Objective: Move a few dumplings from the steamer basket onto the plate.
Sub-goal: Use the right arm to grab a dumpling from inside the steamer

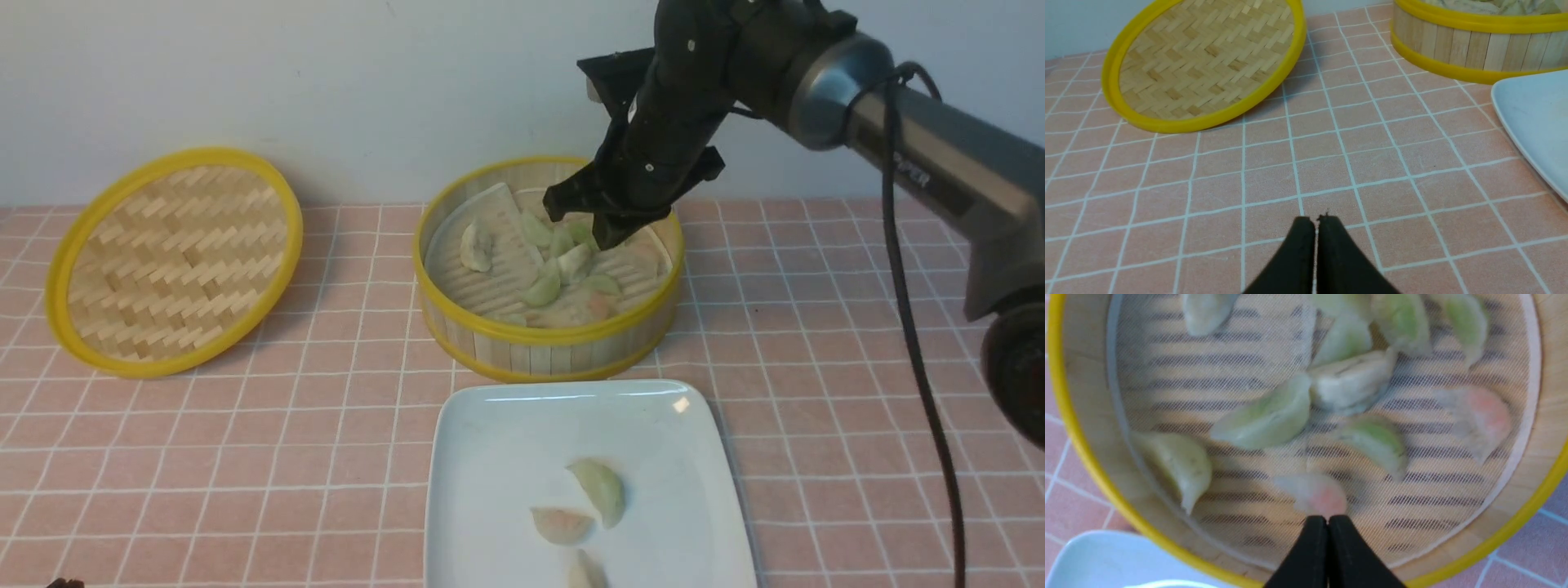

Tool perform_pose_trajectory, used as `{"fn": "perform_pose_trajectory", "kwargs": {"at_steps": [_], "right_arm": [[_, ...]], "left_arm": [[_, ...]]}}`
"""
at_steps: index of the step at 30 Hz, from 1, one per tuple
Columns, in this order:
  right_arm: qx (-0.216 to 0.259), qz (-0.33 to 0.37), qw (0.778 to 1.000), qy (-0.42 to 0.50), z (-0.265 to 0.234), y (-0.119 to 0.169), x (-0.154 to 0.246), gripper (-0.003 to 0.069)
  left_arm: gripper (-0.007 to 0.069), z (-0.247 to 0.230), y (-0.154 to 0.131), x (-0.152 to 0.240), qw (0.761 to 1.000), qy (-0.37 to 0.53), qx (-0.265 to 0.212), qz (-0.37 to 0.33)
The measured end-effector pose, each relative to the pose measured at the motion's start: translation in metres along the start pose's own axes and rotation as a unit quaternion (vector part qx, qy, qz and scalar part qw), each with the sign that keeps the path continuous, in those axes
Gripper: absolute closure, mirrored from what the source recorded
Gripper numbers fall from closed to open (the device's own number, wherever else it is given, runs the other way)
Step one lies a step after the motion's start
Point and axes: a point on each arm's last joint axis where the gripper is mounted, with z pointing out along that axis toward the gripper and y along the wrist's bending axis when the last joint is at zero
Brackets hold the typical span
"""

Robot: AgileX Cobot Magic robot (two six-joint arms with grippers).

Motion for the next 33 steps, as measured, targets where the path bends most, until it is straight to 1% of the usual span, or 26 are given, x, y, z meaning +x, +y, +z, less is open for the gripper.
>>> {"fn": "perform_pose_trajectory", "kwargs": {"at_steps": [3, 6, 7, 9, 11, 13, 17, 20, 22, 23, 25, 26, 27, 29, 30, 31, 32, 33], "right_arm": [[0.003, -0.016, 1.000, 0.002, -0.006, 0.006, 0.004, 0.0672], [0.009, -0.019, 1.000, 0.004, -0.005, 0.006, 0.004, 0.0669], [0.012, -0.020, 1.000, 0.006, -0.003, 0.005, 0.005, 0.0664], [0.012, -0.029, 0.999, 0.014, 0.005, 0.005, 0.006, 0.0631], [0.008, -0.046, 0.999, 0.024, 0.015, 0.005, 0.008, 0.0576], [0.003, -0.062, 0.997, 0.034, 0.026, 0.005, 0.010, 0.0506], [0.004, -0.079, 0.996, 0.043, 0.055, 0.003, 0.013, 0.0326], [0.011, -0.085, 0.995, 0.046, 0.073, 0.001, 0.015, 0.0213], [0.013, -0.086, 0.995, 0.044, 0.083, 0.000, 0.016, 0.0171], [0.013, -0.086, 0.995, 0.042, 0.088, -0.001, 0.016, 0.0161], [0.013, -0.086, 0.995, 0.039, 0.094, -0.001, 0.017, 0.0158], [0.014, -0.086, 0.995, 0.037, 0.095, -0.001, 0.017, 0.0168], [0.014, -0.084, 0.996, 0.037, 0.096, -0.001, 0.016, 0.0194], [0.016, -0.076, 0.996, 0.037, 0.096, -0.001, 0.016, 0.0295], [0.017, -0.071, 0.997, 0.037, 0.096, -0.002, 0.016, 0.0364], [0.017, -0.068, 0.997, 0.038, 0.094, -0.001, 0.016, 0.0460], [0.018, -0.066, 0.997, 0.040, 0.091, -0.001, 0.015, 0.0483], [0.018, -0.065, 0.997, 0.042, 0.089, -0.001, 0.014, 0.0482]], "left_arm": [[0.0631, 0.000, 0.000, 0.000, 1.000, 0.000, 0.000, 0.000], [0.0631, 0.000, 0.000, 0.000, 1.000, 0.000, 0.000, 0.000], [0.0631, 0.000, 0.000, 0.000, 1.000, 0.000, 0.000, 0.000], [0.0631, 0.000, 0.000, 0.000, 1.000, 0.000, 0.000, 0.000], [0.0631, 0.000, 0.000, 0.000, 1.000, 0.000, 0.000, 0.000], [0.0631, 0.000, 0.000, 0.000, 1.000, 0.000, 0.000, 0.000], [0.0631, 0.000, 0.000, 0.000, 1.000, 0.000, 0.000, 0.000], [0.0631, 0.000, 0.000, 0.000, 1.000, 0.000, 0.000, 0.000], [0.0631, 0.000, 0.000, 0.000, 1.000, 0.000, 0.000, 0.000], [0.0631, 0.000, 0.000, 0.000, 1.000, 0.000, 0.000, 0.000], [0.0631, 0.000, 0.000, 0.000, 1.000, 0.000, 0.000, 0.000], [0.0631, 0.000, 0.000, 0.000, 1.000, 0.000, 0.000, 0.000], [0.0631, 0.000, 0.000, 0.000, 1.000, 0.000, 0.000, 0.000], [0.0631, 0.000, 0.000, 0.000, 1.000, 0.000, 0.000, 0.000], [0.0631, 0.000, 0.000, 0.000, 1.000, 0.000, 0.000, 0.000], [0.0631, 0.000, 0.000, 0.000, 1.000, 0.000, 0.000, 0.000], [0.0631, 0.000, 0.000, 0.000, 1.000, 0.000, 0.000, 0.000], [0.0631, 0.000, 0.000, 0.000, 1.000, 0.000, 0.000, 0.000]]}}
